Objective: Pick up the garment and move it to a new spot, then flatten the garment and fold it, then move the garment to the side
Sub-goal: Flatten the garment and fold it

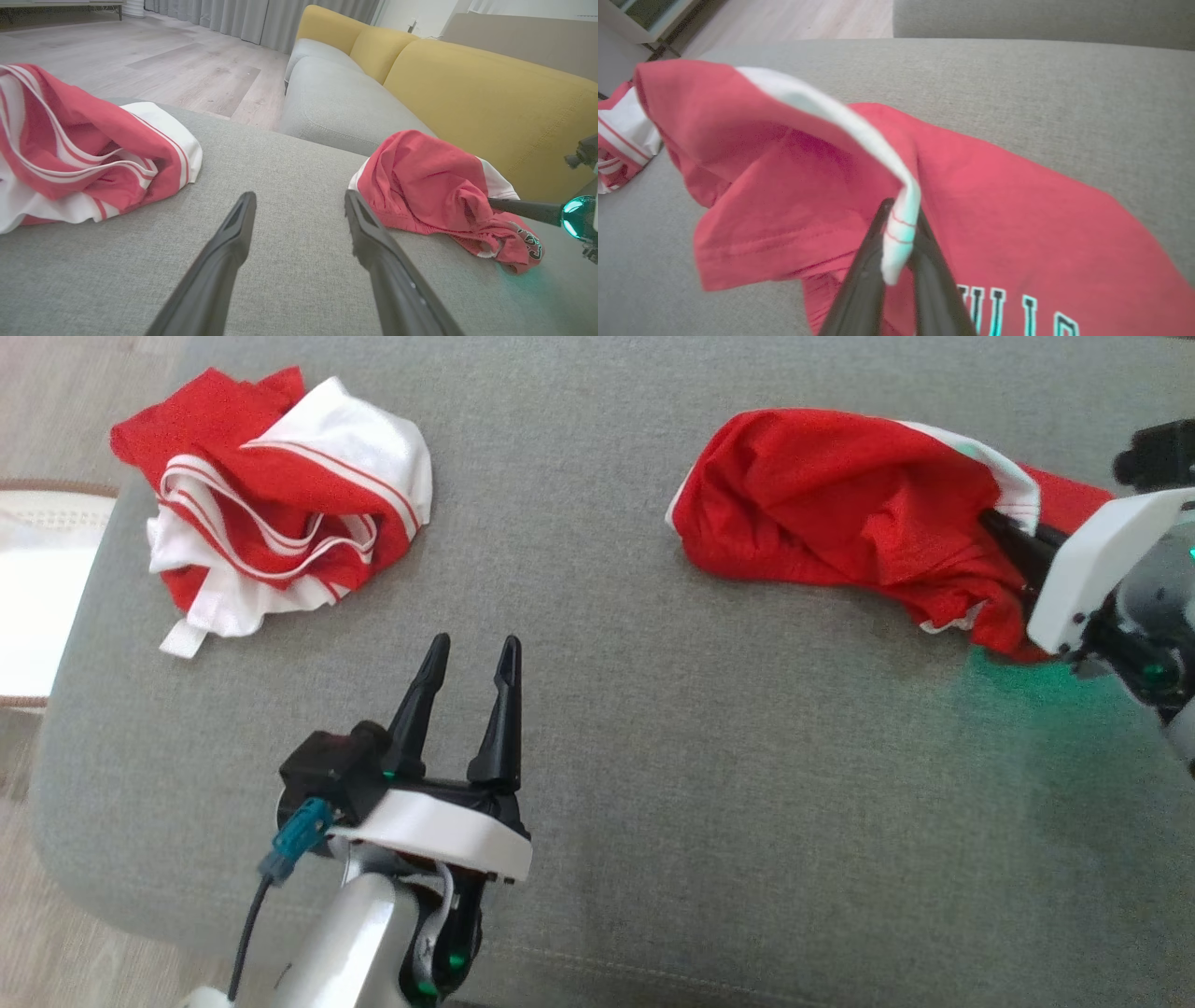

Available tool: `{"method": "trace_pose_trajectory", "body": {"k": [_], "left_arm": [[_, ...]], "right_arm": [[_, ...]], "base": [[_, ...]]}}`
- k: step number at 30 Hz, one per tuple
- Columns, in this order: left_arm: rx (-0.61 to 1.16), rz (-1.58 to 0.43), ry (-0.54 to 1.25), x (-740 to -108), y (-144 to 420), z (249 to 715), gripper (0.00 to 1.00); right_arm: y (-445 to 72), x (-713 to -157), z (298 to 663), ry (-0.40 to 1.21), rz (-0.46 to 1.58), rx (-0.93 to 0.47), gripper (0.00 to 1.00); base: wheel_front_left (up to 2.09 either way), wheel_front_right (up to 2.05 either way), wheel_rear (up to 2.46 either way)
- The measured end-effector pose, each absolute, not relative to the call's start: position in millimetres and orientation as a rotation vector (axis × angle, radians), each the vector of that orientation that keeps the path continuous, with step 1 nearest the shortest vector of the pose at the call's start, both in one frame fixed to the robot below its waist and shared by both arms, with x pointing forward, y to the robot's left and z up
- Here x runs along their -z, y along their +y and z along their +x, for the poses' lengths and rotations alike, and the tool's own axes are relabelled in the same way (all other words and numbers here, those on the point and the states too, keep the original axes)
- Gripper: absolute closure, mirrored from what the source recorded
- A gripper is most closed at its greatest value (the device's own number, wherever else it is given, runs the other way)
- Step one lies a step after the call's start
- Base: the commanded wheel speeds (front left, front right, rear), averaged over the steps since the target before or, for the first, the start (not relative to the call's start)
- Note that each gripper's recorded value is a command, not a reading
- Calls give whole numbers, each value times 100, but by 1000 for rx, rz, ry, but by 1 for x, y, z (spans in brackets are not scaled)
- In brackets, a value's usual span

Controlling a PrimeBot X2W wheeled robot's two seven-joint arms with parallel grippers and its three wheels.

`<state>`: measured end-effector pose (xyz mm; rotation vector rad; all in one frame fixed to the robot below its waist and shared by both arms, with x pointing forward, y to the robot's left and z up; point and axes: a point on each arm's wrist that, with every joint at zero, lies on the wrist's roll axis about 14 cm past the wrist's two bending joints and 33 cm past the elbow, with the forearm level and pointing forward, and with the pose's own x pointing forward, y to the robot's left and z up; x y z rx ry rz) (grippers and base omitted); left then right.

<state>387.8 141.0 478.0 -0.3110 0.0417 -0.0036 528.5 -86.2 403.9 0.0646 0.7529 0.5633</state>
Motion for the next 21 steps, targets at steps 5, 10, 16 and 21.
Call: {"method": "trace_pose_trajectory", "body": {"k": [5, 10, 16, 21], "left_arm": [[18, -313, 29, -483, 137, 387, 0], [30, -317, 11, -489, 136, 386, 0], [68, -321, 12, -489, 126, 381, 0], [116, -320, -2, -494, 114, 382, 0]], "right_arm": [[-76, -424, 519, 666, 43, -621, 100], [-62, -454, 488, 585, -15, -728, 100], [-82, -464, 425, 632, -173, -825, 100], [-137, -466, 383, 725, -240, -762, 100]], "base": [[0, 0, 0], [0, 0, 0], [0, 0, 0], [0, 0, 0]]}}
